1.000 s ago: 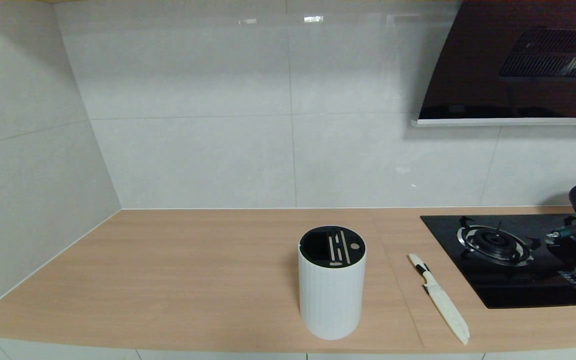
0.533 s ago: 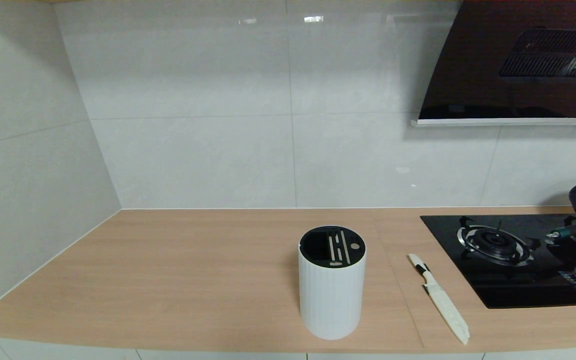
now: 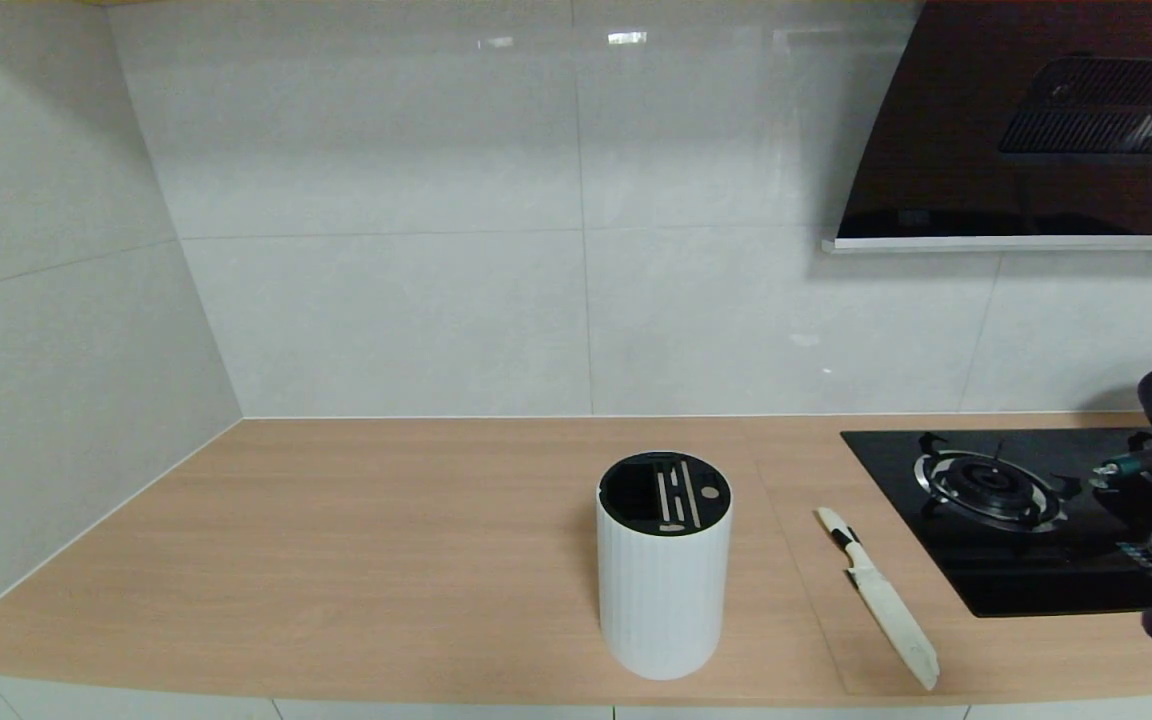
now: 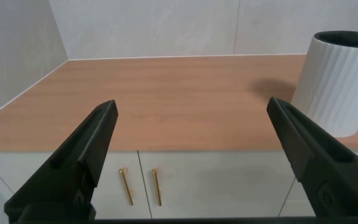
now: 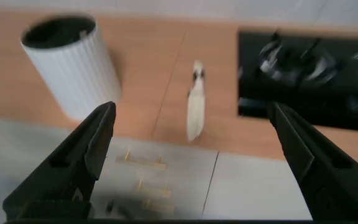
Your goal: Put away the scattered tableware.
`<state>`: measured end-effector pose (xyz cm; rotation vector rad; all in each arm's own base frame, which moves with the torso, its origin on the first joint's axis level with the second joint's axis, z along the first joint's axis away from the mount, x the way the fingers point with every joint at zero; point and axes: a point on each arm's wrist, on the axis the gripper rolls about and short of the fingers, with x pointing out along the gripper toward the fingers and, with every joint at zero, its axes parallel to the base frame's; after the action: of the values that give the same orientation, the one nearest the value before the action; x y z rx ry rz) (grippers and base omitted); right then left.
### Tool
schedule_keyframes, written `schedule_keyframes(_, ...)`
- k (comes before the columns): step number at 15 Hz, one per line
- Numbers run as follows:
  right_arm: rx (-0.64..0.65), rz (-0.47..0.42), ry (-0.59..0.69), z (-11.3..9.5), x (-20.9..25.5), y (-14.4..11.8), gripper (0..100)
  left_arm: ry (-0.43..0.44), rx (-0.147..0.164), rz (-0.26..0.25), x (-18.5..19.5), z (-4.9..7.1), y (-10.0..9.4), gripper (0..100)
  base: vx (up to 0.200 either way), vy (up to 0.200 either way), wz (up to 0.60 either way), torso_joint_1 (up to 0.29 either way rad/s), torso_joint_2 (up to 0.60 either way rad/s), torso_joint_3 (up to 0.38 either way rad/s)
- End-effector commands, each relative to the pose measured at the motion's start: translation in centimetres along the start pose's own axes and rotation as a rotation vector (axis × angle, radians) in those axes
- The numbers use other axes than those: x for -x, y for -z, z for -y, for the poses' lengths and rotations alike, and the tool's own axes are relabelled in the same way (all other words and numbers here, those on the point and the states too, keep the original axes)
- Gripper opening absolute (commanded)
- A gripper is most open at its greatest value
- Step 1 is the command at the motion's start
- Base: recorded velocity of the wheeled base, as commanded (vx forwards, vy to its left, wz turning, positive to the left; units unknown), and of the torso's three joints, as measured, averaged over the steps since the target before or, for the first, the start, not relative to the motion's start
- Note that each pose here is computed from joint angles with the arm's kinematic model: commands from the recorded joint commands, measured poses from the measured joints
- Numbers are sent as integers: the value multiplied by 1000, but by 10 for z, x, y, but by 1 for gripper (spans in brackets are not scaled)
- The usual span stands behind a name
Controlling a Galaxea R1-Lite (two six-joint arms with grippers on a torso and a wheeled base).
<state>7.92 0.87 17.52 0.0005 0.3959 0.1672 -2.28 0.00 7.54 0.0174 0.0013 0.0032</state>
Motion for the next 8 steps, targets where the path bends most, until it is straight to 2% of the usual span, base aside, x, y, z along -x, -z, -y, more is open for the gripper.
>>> schedule_keyframes(1, -6, -243, -39, 2, -96, -19, 100, 0, 1, 0, 0, 0, 0, 100, 0, 0, 0, 0, 0, 0)
schedule_keyframes(4, 1, -273, -36, 3, -160, -6, 100, -1, -1, 0, 0, 0, 0, 100, 0, 0, 0, 0, 0, 0)
schedule_keyframes(8, 14, -305, 6, 6, -232, 31, 100, -1, -1, 1, 0, 0, 0, 100, 0, 0, 0, 0, 0, 0)
